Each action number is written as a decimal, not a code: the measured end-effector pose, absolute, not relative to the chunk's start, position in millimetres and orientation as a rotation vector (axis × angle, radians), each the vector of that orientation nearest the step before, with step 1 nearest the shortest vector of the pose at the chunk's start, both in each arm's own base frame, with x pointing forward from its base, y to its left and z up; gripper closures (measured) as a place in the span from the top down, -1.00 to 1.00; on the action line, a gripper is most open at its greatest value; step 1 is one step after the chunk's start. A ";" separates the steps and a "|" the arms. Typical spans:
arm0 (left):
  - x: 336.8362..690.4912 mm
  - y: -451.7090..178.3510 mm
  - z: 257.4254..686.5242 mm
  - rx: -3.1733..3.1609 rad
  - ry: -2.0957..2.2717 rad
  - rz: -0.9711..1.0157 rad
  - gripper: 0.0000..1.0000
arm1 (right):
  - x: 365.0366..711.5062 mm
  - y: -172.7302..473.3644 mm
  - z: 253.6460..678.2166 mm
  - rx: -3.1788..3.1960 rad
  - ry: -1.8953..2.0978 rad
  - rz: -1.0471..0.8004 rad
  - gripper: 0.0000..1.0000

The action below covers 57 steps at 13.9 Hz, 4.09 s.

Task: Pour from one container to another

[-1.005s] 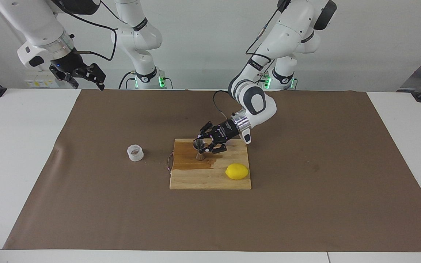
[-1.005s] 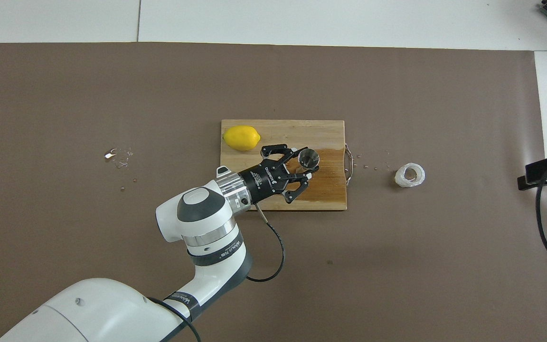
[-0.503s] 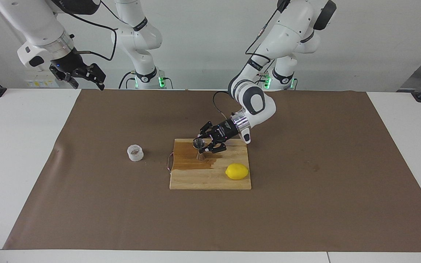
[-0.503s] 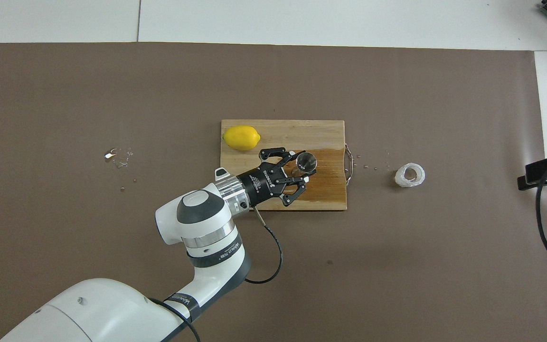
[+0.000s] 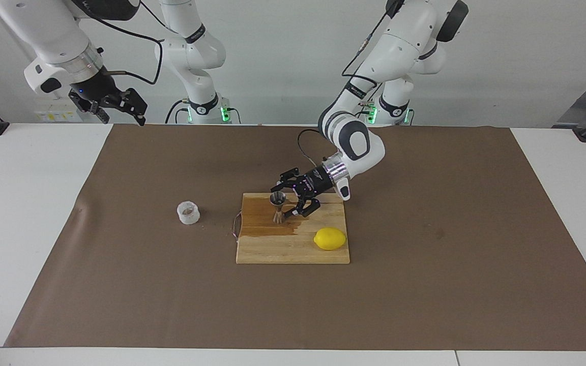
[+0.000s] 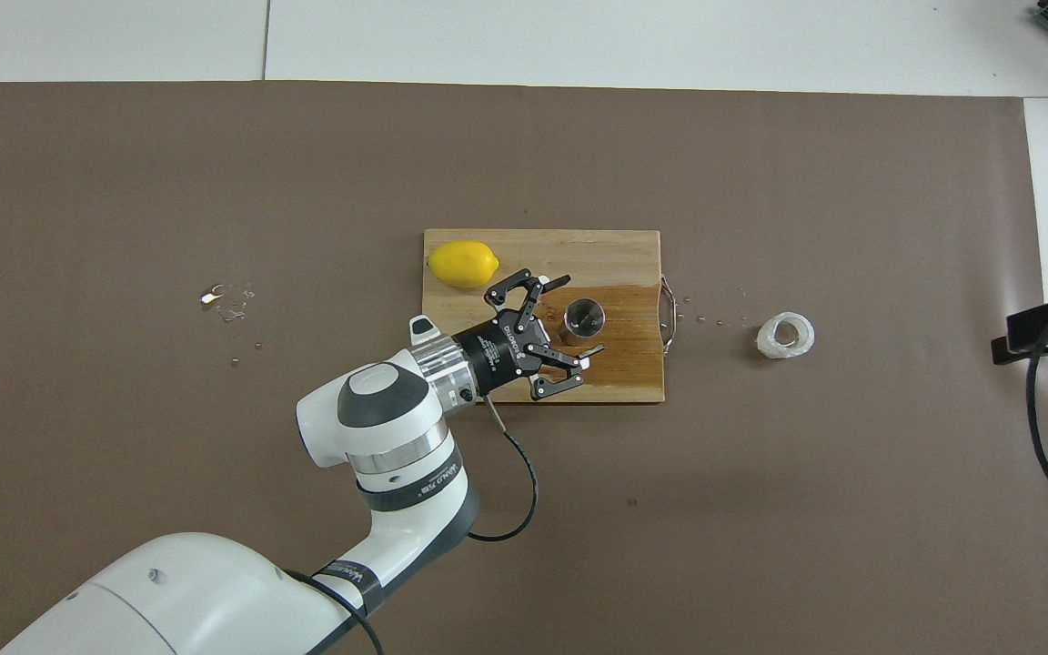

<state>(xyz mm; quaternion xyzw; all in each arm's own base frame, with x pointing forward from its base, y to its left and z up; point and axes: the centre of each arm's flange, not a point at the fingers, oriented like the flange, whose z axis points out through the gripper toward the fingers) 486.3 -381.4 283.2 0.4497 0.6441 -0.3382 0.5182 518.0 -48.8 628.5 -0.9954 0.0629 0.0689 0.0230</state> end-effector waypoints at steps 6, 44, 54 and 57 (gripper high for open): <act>492.8 -380.0 339.0 1.131 1.467 -0.802 1.00 | 517.6 -52.9 628.3 -3.081 0.189 0.214 1.00; 508.7 -249.8 501.9 3.131 0.210 -0.099 1.00 | 562.3 -69.4 243.9 -1.748 -1.616 -0.759 1.00; 514.6 -93.2 572.8 3.173 -0.104 -0.040 1.00 | 553.9 -65.4 228.7 -1.764 -1.671 -0.766 0.79; 520.2 -43.8 579.3 3.161 -0.122 -0.025 1.00 | 555.5 -67.2 232.7 -1.763 -1.686 -0.781 0.10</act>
